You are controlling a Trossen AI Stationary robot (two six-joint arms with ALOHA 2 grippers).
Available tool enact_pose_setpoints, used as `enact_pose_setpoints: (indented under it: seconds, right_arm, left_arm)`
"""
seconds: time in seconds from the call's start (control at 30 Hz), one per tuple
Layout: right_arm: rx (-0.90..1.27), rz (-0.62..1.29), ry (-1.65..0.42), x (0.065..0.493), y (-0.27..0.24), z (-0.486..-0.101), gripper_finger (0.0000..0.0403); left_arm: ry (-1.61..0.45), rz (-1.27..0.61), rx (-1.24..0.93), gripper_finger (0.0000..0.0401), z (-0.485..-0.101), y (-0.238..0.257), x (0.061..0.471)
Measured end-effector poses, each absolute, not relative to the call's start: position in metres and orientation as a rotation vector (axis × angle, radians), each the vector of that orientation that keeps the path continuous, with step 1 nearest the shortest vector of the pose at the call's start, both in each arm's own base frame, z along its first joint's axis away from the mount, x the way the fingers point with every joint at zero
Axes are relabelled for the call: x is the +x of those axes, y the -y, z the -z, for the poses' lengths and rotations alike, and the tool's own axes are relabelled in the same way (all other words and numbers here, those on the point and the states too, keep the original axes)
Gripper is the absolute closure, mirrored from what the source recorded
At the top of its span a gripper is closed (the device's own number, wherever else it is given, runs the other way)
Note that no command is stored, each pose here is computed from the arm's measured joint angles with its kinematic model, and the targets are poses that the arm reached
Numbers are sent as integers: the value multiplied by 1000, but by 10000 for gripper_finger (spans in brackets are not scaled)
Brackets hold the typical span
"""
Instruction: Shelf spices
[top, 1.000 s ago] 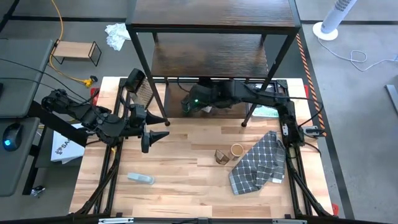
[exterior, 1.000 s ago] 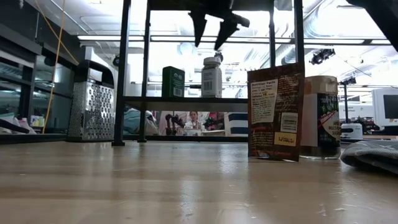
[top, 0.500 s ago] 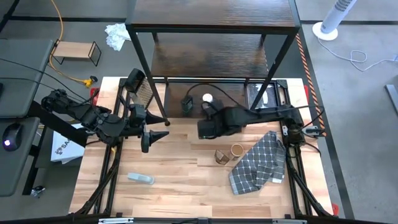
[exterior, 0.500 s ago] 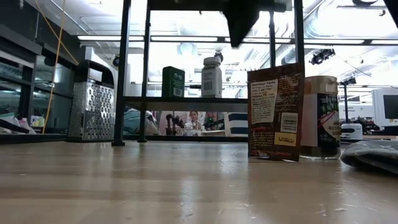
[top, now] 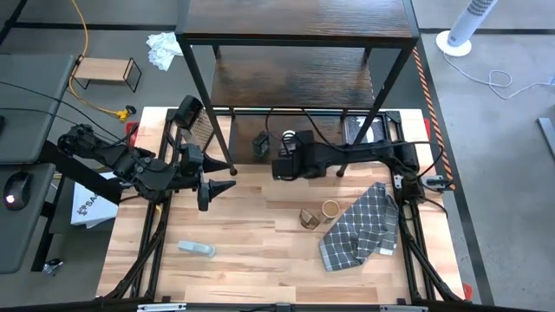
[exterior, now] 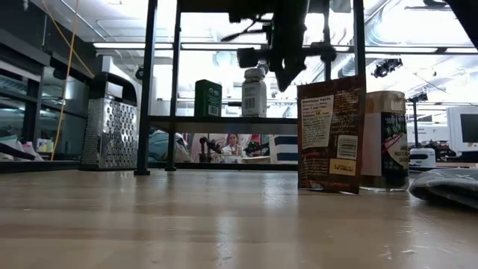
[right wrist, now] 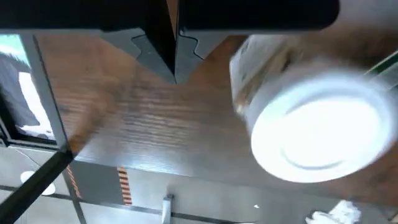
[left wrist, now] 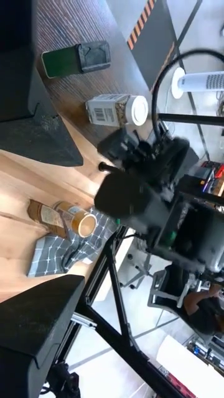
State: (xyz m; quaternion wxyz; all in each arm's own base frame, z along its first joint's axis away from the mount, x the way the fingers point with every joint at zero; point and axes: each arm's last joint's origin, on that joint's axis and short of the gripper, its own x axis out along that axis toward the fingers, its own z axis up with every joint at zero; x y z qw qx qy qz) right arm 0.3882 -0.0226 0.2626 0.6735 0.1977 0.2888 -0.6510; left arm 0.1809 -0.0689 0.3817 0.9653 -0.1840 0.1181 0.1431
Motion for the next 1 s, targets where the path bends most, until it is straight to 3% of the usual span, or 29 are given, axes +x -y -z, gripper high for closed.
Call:
enact_pose_setpoints:
  seconds: [0.13,0.43,0.8,1.0]
  right_arm:
    - [471,1443,-629,396,38,-258,402]
    - [468,1203,-552,427,48,-266,403]
    - [379,1240,-729,397,39,-281,403]
    - [425,899,-882,376,-23,-314,403]
  left_arm:
    - [-239,-289,-373,107,-382,69,181]
    - [-229,-316,-366,107,-382,68,181]
    - [-223,-331,-361,107,-382,68,181]
    - [-234,-318,-359,107,-381,68,181]
